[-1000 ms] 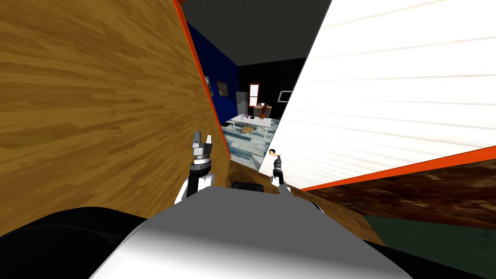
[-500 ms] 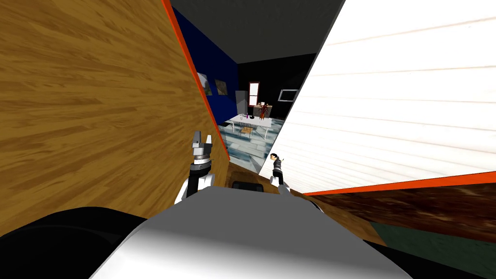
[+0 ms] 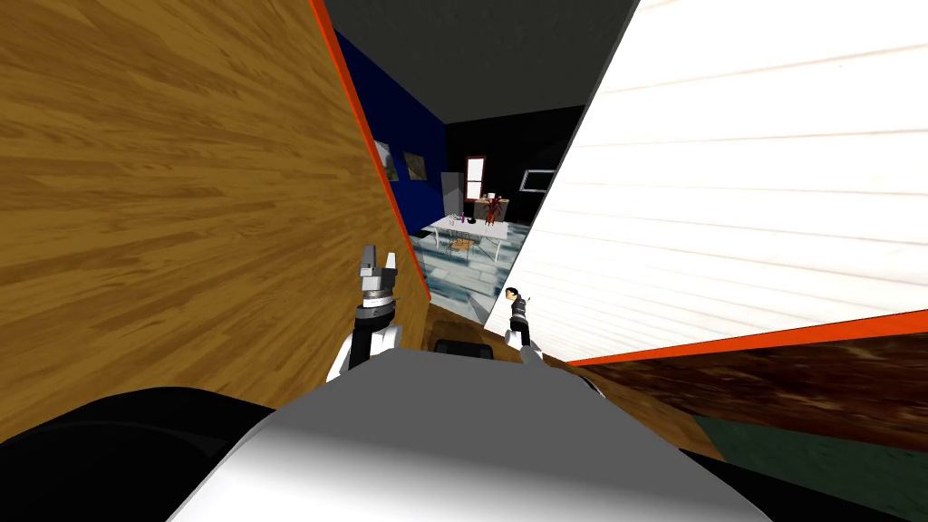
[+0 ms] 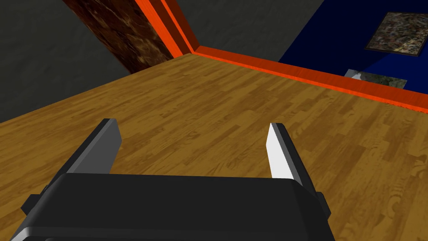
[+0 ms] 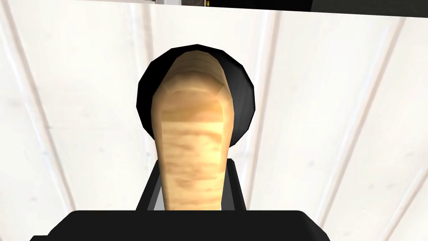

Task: Pull the door open

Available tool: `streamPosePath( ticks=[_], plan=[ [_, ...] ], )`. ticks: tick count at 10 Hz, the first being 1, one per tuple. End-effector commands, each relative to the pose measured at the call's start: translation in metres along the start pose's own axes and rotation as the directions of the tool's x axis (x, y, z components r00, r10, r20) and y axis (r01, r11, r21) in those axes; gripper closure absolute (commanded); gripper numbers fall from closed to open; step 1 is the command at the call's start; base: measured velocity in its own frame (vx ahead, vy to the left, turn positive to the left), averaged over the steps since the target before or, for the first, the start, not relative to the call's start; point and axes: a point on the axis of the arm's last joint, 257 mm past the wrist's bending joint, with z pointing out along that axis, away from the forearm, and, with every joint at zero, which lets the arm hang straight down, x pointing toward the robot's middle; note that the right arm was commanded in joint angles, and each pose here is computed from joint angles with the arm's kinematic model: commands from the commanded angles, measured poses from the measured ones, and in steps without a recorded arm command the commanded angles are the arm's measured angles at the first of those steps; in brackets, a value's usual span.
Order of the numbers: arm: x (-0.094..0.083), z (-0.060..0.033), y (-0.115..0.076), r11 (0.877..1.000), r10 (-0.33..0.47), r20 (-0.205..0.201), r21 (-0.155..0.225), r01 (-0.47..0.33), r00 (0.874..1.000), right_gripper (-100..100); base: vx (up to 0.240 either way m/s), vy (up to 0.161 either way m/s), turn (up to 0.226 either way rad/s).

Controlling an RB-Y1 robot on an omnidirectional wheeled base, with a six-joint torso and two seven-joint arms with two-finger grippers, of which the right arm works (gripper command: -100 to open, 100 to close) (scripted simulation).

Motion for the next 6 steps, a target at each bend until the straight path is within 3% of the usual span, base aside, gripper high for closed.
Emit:
streamPosePath(
  ticks=[1,6],
  plan=[
    [-0.0013,0.0002,-0.0002,1.000,0.000,-0.002,0.001,0.000,1.000,100,-0.086,-0.008,0.015],
    [-0.0065,0.0011,-0.0005,1.000,-0.001,-0.013,0.003,0.001,1.000,100,-0.166,0.015,-0.005]
  ],
)
